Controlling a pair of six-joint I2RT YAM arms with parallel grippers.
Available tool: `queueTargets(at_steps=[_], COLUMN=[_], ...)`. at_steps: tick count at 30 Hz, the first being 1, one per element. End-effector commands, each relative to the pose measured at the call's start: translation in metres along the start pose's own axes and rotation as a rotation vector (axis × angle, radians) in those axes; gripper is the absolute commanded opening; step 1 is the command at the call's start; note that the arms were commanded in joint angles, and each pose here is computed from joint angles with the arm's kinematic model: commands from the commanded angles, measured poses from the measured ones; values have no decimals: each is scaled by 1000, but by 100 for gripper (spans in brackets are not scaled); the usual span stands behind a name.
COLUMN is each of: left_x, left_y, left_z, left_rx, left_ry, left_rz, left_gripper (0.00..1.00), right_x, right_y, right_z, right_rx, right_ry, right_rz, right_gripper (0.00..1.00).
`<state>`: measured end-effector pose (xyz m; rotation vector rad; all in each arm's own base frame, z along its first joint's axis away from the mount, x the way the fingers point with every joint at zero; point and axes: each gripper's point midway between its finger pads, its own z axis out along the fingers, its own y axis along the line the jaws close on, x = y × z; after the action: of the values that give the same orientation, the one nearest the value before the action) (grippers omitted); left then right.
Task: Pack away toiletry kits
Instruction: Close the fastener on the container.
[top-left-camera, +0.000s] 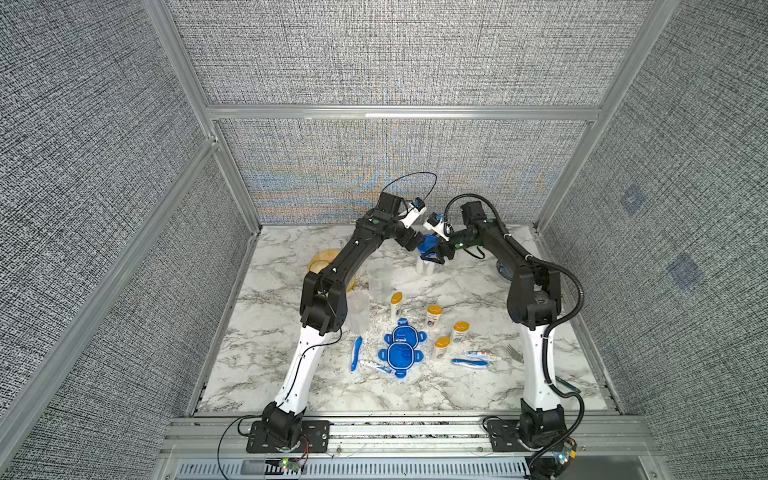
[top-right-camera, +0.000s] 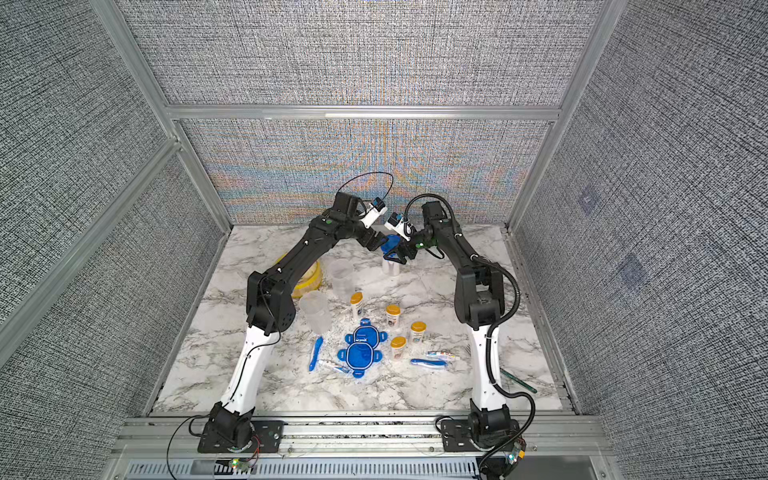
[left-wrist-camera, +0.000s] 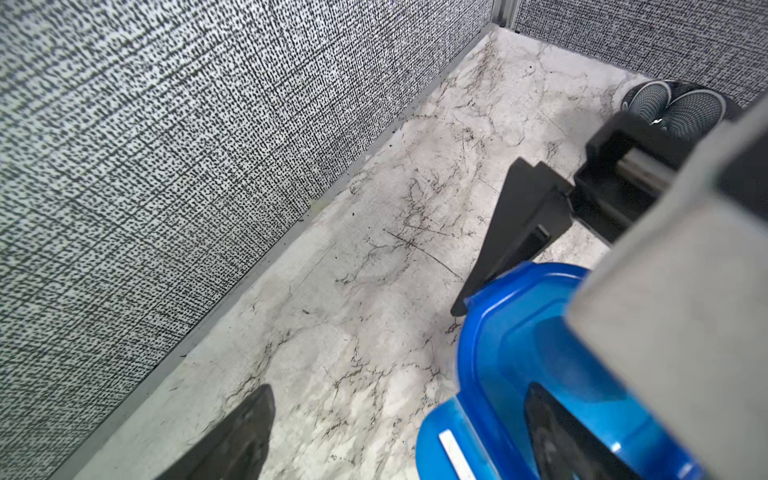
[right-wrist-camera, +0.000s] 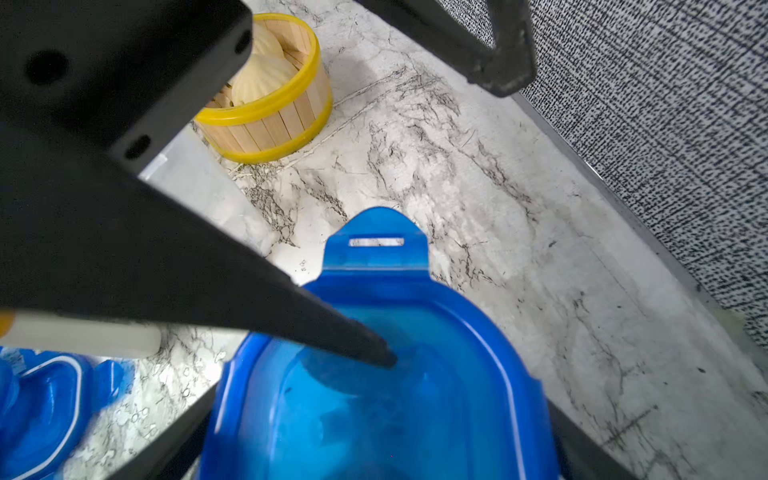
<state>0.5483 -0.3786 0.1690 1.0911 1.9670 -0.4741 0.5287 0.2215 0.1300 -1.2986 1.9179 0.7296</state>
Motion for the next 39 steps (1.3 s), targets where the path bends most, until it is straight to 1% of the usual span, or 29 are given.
queueTargets(at_steps=[1, 5, 6, 7, 8, 9, 13, 18, 21, 24, 28, 32, 35, 39], left_x=[13, 12, 14, 13, 14, 14, 16, 16, 13, 6, -10, -28, -41, -44], left_y=[-3, -3, -3, -3, -2, -2, -2, -1, -2, -4, -3, -1, -5, -17], left_z=[4, 3, 4, 4, 5, 5, 6, 7, 4, 1, -9, -22, -37, -49], left_rx=[14, 12, 12, 10, 8, 8, 8, 5, 8, 16, 14, -4, 7, 37], left_ry=[42, 42, 44, 41, 44, 45, 47, 48, 40, 23, -21, -66, -106, -113], left_rz=[0, 0, -1, 3, 1, 1, 1, 3, 1, -9, -20, -14, -11, -95], left_gripper=[93, 93, 93, 93, 93, 93, 93, 93, 93, 93, 94, 97, 99, 100], right_x=[15, 2, -2, -7, -9, -13, -23, -18, -16, -12, -9, -9, -3, 11], right_y=[4, 3, 3, 2, 0, -1, 0, -1, -7, -15, -19, -18, -17, -13], right_z=[-1, -8, -10, -12, -15, -18, -38, -62, -80, -91, -99, -109, -117, -127], right_rx=[-8, -4, -3, 6, 23, 39, 63, 94, 146, 214, 266, 302, 334, 376], right_ry=[56, 4, -10, -23, -32, -40, -94, -126, -174, -200, -223, -252, -260, -264], right_rz=[39, 34, 31, 30, 38, 41, 45, 112, 195, 318, 525, 675, 796, 945], right_gripper=[80, 73, 74, 86, 95, 99, 99, 99, 99, 99, 98, 99, 99, 99])
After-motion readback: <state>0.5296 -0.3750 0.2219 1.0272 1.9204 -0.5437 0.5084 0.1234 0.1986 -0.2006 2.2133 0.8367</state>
